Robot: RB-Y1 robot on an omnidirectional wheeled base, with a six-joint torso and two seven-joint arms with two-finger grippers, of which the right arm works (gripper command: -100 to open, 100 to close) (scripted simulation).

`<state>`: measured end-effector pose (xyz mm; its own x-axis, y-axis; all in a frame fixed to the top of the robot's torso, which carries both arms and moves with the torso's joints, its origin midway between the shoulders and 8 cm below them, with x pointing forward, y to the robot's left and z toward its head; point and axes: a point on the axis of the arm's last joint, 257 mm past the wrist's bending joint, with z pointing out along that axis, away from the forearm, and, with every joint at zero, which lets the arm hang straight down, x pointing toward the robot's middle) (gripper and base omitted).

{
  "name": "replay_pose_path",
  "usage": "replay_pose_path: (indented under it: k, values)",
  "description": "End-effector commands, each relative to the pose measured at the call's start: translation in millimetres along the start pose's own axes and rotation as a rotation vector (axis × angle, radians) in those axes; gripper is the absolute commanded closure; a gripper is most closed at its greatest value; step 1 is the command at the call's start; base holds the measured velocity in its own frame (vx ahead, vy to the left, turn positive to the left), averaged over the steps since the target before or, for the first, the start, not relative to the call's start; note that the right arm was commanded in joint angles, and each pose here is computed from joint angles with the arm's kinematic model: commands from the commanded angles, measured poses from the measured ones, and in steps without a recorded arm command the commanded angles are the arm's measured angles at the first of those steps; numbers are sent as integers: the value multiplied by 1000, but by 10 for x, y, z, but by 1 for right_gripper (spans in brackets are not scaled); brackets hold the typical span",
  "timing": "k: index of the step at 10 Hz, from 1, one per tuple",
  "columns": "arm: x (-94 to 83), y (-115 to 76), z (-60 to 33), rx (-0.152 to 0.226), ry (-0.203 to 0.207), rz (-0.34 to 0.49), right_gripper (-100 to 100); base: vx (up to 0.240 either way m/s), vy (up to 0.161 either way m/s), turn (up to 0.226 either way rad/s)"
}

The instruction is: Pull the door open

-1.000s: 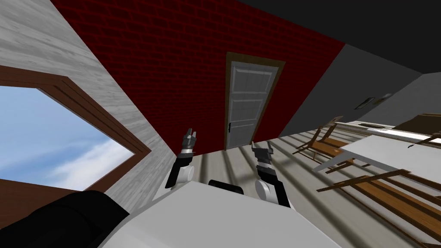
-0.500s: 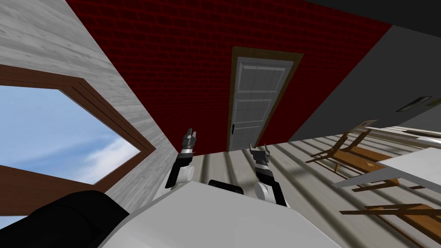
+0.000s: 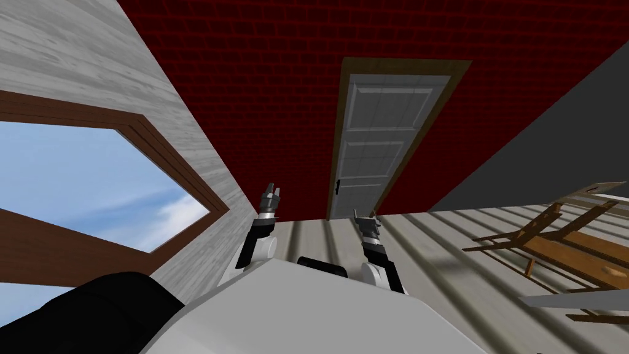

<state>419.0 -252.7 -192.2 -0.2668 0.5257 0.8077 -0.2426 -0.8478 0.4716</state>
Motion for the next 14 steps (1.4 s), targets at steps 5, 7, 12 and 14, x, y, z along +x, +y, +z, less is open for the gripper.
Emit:
replay_pose_path:
  k: [5,7,12,14]
  values:
    - [-389,-149,-107,32,-63,123,-100,75,-15,126]
    - [-547,-194,-168,41,-92,170,-100,115,-27,154]
    - [-784,-241,-265,51,-136,235,-100,72,-13,99]
    - [-932,-257,-330,53,-164,274,-100,71,-26,108]
